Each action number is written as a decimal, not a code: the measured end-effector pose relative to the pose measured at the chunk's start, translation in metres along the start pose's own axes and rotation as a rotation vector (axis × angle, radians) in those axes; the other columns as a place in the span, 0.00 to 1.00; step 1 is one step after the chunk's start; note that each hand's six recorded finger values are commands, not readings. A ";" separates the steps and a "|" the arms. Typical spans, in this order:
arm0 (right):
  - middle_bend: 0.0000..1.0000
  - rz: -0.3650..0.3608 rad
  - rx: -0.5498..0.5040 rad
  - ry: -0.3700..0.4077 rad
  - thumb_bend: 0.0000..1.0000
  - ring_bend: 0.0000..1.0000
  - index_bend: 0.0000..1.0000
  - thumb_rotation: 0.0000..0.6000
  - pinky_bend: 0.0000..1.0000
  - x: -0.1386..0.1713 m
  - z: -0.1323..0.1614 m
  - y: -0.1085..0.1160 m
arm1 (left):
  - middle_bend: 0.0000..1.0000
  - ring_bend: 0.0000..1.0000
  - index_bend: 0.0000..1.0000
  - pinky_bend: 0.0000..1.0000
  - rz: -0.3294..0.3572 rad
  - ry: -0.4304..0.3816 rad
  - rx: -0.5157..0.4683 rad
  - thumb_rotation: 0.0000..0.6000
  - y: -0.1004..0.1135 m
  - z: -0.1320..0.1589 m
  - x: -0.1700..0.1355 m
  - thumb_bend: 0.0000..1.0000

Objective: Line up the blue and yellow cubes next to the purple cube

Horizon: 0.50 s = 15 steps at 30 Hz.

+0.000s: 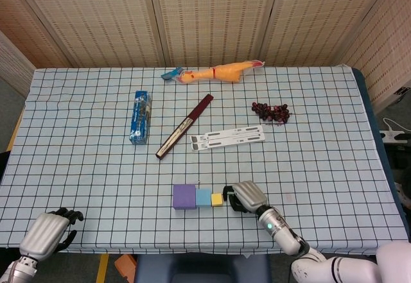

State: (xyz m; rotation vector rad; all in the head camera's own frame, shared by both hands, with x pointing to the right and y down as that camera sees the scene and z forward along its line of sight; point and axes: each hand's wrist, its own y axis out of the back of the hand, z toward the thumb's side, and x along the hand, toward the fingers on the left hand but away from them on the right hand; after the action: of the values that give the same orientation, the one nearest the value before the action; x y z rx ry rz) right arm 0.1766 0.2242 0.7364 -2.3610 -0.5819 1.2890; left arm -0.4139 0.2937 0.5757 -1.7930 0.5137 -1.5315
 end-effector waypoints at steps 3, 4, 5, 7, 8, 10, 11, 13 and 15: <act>1.00 -0.030 0.064 0.002 0.44 0.89 0.44 1.00 1.00 0.009 -0.002 0.009 | 0.47 0.38 0.41 0.61 0.003 0.002 0.000 1.00 0.001 -0.001 0.000 0.44; 1.00 -0.057 0.102 0.000 0.41 0.87 0.44 1.00 1.00 0.015 -0.004 0.016 | 0.47 0.38 0.41 0.61 0.003 0.002 0.001 1.00 0.001 -0.001 0.000 0.44; 1.00 -0.070 0.117 -0.002 0.37 0.85 0.44 1.00 1.00 0.018 -0.005 0.019 | 0.47 0.38 0.41 0.61 0.003 0.003 0.002 1.00 0.000 -0.001 0.000 0.44; 0.99 -0.126 0.174 -0.014 0.31 0.79 0.45 1.00 1.00 0.030 -0.011 0.034 | 0.47 0.38 0.41 0.61 0.003 0.003 0.002 1.00 0.000 -0.001 0.000 0.44; 0.97 -0.153 0.202 -0.023 0.28 0.75 0.46 1.00 1.00 0.036 -0.014 0.041 | 0.47 0.38 0.41 0.61 0.004 0.003 0.002 1.00 0.001 -0.001 0.000 0.44; 0.89 -0.223 0.273 -0.057 0.22 0.67 0.47 1.00 1.00 0.051 -0.026 0.058 | 0.47 0.38 0.41 0.61 0.008 0.006 0.001 1.00 0.001 -0.002 0.000 0.44; 0.86 -0.254 0.305 -0.077 0.20 0.64 0.47 1.00 1.00 0.058 -0.032 0.065 | 0.47 0.38 0.41 0.61 0.010 0.008 0.001 1.00 0.001 -0.003 0.000 0.44; 0.78 -0.324 0.373 -0.136 0.17 0.57 0.47 1.00 0.97 0.077 -0.047 0.080 | 0.47 0.38 0.41 0.61 0.014 0.013 0.002 1.00 0.002 -0.004 0.001 0.44; 0.69 -0.379 0.427 -0.195 0.14 0.49 0.45 1.00 0.89 0.094 -0.061 0.090 | 0.47 0.38 0.41 0.61 0.017 0.017 0.004 1.00 0.002 -0.004 0.001 0.44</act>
State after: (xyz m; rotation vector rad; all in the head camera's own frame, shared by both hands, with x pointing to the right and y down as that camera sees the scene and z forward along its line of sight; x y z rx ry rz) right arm 0.2905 0.1896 0.6553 -1.6995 -0.6921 1.3164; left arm -0.4175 0.2905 0.5748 -1.7698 0.5322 -1.5359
